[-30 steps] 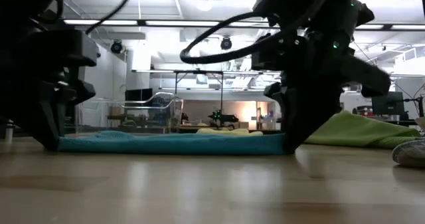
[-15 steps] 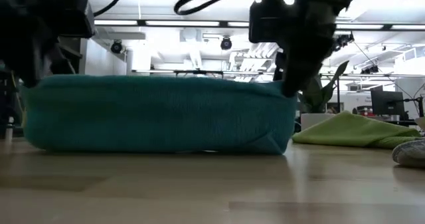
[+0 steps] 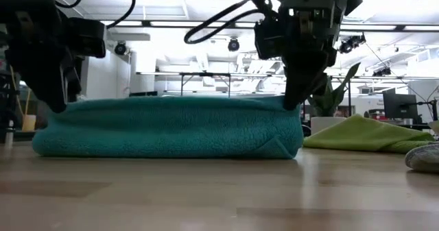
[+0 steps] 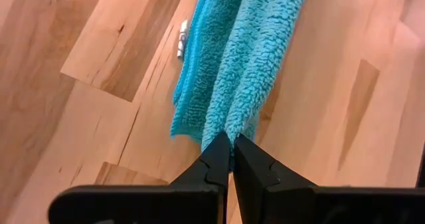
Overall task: Fold microfiber towels
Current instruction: Fold the blue towel
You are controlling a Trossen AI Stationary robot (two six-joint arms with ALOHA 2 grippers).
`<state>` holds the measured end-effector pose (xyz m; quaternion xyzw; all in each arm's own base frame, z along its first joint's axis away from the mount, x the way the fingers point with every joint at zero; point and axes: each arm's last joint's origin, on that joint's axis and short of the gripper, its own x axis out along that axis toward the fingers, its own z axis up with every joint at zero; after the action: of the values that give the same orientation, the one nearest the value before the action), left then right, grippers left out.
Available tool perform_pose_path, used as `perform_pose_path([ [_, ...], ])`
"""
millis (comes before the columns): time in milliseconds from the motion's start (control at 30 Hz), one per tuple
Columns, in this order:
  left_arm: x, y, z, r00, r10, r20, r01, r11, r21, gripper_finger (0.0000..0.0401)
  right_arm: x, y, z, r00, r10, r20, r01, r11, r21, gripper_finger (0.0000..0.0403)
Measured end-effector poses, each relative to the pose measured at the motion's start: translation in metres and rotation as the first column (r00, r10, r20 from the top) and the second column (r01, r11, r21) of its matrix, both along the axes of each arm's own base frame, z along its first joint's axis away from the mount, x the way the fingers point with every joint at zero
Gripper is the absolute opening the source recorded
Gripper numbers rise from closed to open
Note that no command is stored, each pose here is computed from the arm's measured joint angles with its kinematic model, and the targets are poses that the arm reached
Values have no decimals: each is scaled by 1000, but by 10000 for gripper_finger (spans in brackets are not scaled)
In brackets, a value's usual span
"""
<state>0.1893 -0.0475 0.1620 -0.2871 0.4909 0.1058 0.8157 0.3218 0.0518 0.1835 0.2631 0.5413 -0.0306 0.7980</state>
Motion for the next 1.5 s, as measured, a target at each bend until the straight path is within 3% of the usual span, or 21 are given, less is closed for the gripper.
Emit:
perform_pose_path([
  [567,2,0,-5,999,22,-25,-21,999,28,12,1,8,-4,998,-66,-19,66,998,-5,3],
  [667,1,0,-5,999,22,-28,-21,999,31,26,0,8,-4,997,-72,-22,72,997,-5,28],
  [1000,-3,4,0,1000,16,-24,-15,999,39,92,-2,-1,-3,996,-77,-47,73,995,-74,162],
  [1300,-22,19,22,998,48,45,-50,998,49,137,-16,-20,13,997,-30,-75,20,992,-126,181],
  [1400,-27,19,32,990,69,119,-78,994,78,140,-34,-22,1,990,-65,-123,57,997,-60,181],
  [1500,-31,16,34,975,101,198,-118,990,78,140,-50,-21,-13,982,-164,-96,169,984,51,181],
])
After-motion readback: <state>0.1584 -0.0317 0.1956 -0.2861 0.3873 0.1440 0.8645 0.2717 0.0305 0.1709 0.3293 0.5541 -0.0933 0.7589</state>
